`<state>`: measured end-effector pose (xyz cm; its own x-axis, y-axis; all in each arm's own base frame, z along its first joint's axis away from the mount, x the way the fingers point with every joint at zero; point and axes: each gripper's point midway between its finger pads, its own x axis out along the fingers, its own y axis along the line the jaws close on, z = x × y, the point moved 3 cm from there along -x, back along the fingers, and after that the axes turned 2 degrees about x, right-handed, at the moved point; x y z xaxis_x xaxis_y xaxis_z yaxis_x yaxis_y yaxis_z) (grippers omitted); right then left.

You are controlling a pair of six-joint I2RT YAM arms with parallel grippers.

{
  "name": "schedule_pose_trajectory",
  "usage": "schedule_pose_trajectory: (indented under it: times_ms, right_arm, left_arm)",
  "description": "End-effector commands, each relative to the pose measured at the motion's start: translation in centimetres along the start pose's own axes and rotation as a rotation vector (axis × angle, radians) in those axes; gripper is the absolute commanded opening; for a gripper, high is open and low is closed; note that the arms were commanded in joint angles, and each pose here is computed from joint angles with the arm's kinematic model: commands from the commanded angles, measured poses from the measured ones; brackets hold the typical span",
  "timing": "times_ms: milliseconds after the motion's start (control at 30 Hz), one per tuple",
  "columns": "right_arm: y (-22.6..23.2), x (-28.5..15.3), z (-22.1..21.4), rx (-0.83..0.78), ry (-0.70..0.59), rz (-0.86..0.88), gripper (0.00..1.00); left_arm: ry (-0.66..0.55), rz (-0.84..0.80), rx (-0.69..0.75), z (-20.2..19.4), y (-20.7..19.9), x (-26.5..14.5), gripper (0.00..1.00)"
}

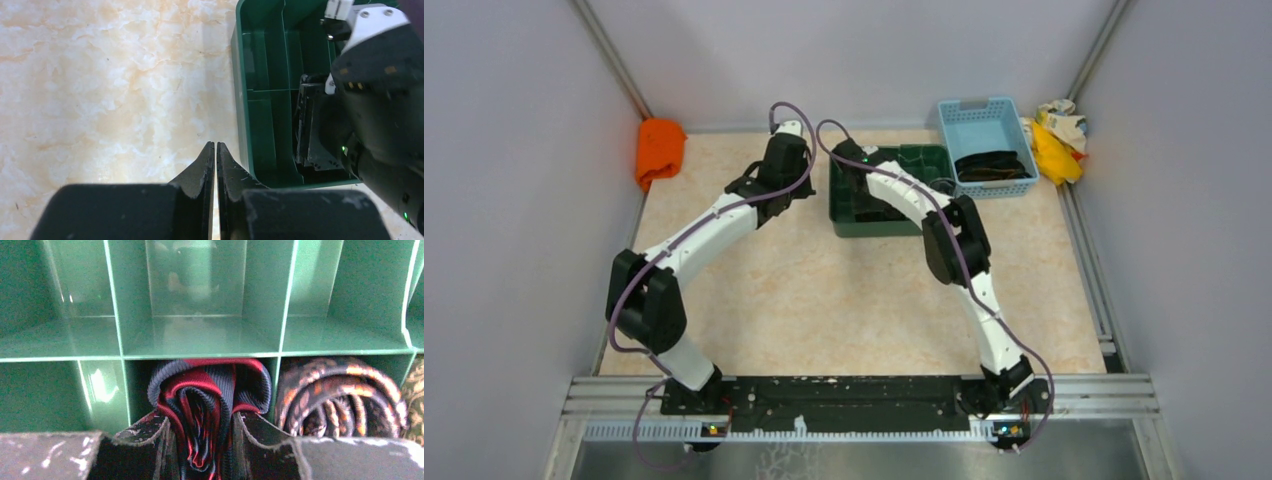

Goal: Roll the ties
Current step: Place the tie in the storage box.

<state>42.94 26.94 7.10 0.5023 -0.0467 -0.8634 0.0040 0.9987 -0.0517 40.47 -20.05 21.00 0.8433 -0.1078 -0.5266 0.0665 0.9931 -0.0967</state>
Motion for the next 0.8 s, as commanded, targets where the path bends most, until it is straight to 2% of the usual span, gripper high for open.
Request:
schedule_pose_trajectory:
  times_ms: [0, 167, 233, 267, 333, 367, 533, 767]
  right_arm:
    - [-1.1, 2.5, -2.1, -0.087, 0.175, -0.061, 0.00]
    - [-0.8, 3.0, -2.2, -0.073, 0.162, -0.040, 0.00]
    - [-0.5, 2.0, -1.4, -0.058, 0.115, -0.003, 0.30]
    - [-0.4, 1.3, -0.9, -0.055, 0.090, 0.018, 0.40]
    - [0.0, -0.3, 0.2, -0.055, 0.047, 0.071, 0.59]
    - [0.2, -1.1, 0.7, -0.055, 0.030, 0.095, 0.64]
    - [0.7, -4.1, 2.8, -0.090, -0.020, 0.155, 0.73]
    - [0.0, -3.4, 2.4, -0.129, 0.017, 0.112, 0.76]
  left_arm:
    - [0.039, -0.001, 0.007, -1.0, 0.6, 0.2, 0.09]
    - [0.050, 0.016, 0.009, -1.2, 1.3, 0.3, 0.09]
    - [0.052, 0.018, 0.008, -1.3, 1.4, 0.4, 0.09]
    - [0.051, 0.018, 0.007, -1.2, 1.5, 0.5, 0.09]
    - [0.058, 0.013, 0.008, -1.4, 1.4, 0.6, 0.09]
    - [0.060, 0.012, 0.009, -1.4, 1.3, 0.7, 0.09]
    - [0.066, 0.005, 0.002, -1.7, 1.1, 1.1, 0.09]
    - [0.081, 0.000, 0.003, -2.1, 1.0, 1.5, 0.09]
